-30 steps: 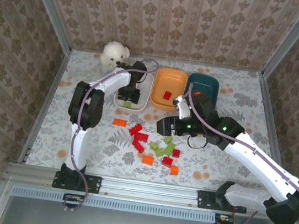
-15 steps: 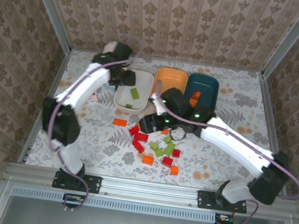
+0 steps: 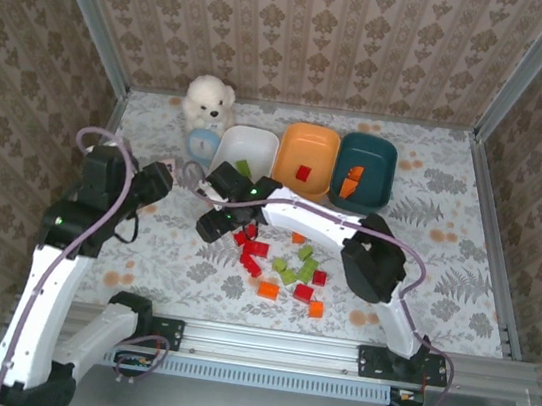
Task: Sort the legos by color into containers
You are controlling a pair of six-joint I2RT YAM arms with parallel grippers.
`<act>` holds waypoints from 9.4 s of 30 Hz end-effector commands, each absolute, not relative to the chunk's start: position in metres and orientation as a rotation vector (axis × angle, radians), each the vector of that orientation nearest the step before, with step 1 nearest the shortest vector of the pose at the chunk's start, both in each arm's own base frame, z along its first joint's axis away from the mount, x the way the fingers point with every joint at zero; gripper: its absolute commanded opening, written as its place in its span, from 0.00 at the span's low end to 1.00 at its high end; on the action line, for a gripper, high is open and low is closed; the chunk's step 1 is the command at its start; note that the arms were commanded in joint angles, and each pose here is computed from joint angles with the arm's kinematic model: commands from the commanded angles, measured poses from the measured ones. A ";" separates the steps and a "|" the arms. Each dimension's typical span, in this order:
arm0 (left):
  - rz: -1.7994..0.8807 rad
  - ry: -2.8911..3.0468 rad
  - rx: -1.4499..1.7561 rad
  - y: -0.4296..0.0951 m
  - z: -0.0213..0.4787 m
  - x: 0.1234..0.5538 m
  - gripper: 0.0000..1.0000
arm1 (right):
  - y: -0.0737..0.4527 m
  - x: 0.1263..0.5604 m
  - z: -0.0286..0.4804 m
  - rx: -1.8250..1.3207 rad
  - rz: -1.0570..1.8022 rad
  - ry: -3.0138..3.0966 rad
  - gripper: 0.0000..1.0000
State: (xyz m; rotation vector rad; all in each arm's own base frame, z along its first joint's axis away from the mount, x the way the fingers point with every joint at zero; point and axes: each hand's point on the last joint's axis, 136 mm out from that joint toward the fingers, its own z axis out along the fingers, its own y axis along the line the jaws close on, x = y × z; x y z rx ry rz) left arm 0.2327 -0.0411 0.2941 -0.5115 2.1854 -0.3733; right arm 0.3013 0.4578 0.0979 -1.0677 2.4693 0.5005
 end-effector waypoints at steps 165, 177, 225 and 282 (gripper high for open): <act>0.006 2.304 1.843 -0.426 0.039 0.157 0.71 | 0.118 0.211 0.402 0.093 0.901 2.008 0.79; 0.023 2.300 1.876 -0.423 0.026 0.150 0.54 | 0.119 0.214 0.397 0.100 0.893 2.033 0.79; -0.194 2.673 0.609 -0.342 0.120 0.413 0.25 | 0.147 0.252 0.381 0.091 1.029 2.069 0.78; -0.576 2.348 -0.193 -0.168 0.260 0.285 0.68 | 0.257 0.168 0.227 -0.738 0.595 2.501 0.74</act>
